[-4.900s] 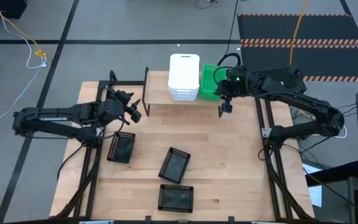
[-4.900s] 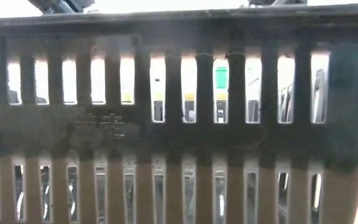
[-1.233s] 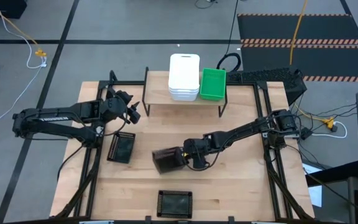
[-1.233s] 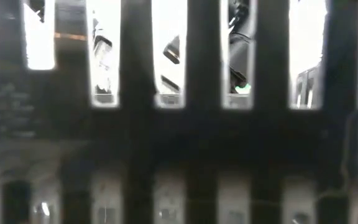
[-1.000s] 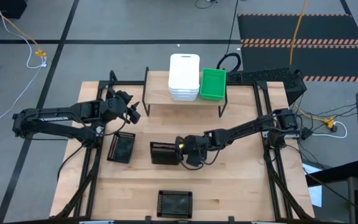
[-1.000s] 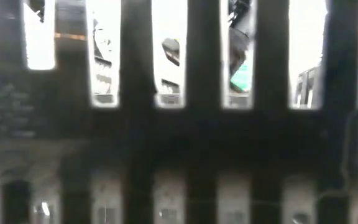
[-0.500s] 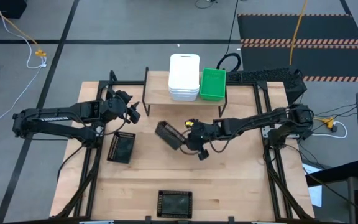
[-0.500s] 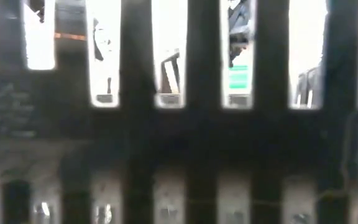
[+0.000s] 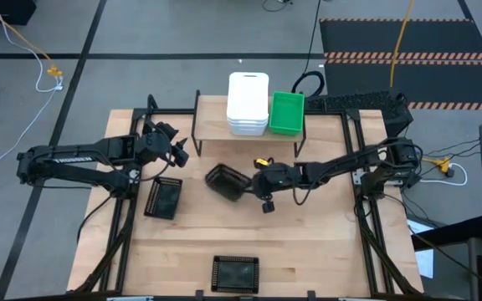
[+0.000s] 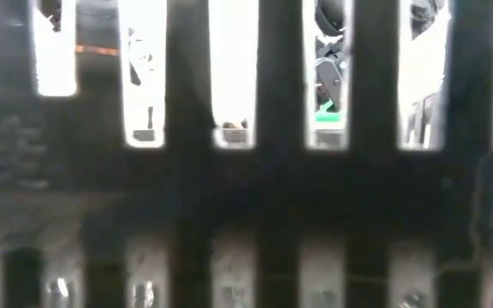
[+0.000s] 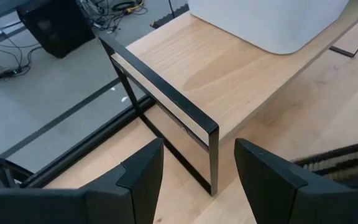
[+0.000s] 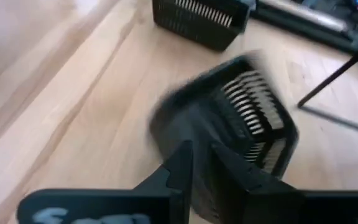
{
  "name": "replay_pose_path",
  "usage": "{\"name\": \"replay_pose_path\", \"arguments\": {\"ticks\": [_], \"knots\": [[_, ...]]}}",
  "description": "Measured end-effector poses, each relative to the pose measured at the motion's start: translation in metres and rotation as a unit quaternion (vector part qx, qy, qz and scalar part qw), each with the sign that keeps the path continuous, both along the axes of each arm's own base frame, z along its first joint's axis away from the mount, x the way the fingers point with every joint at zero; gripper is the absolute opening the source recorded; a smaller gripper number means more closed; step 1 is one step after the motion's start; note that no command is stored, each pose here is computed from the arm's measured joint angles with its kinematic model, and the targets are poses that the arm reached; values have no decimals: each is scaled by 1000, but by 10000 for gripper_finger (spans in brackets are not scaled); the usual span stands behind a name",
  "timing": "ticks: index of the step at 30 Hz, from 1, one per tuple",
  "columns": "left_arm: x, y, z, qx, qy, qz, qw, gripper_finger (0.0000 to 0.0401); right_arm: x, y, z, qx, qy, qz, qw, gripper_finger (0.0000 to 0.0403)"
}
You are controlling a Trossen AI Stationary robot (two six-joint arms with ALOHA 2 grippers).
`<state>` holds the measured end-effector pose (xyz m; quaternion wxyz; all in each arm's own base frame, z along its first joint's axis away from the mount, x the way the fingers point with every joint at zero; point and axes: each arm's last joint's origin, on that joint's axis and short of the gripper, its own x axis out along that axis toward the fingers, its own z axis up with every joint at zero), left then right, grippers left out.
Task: Stack baskets on shelf by color
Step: Put the top right black bin on the shelf
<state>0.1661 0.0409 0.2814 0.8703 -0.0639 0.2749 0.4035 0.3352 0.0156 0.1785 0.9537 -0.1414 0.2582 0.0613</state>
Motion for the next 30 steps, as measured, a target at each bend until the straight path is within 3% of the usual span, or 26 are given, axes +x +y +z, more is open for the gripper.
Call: {"name": "replay_pose_path", "arguments": {"ticks": [8, 11, 15, 19, 24, 27, 30], "knots": [[0, 0, 0, -1, -2, 1, 1000, 200, -7, 0, -8, 17, -44, -6, 999, 46], [0, 0, 0, -1, -2, 1, 1000, 200, -6, 1, -6, 20, -59, 22, 998, 55], [0, 0, 0, -3, -5, 3, 1000, 200, -4, -5, -1, 42, -77, 72, 994, 95], [1, 0, 1, -2, -13, 3, 1000, 200, 7, -16, 13, 77, -57, 60, 994, 165], [2, 0, 2, -1, -18, 3, 1000, 200, 18, -26, 19, 21, 49, 77, 996, 240], [2, 0, 2, -1, -19, 3, 1000, 200, 20, -27, 12, -35, 82, 108, 990, 246], [2, 0, 2, -1, -18, 2, 1000, 200, 24, -26, 13, -91, 69, 140, 983, 235]]}}
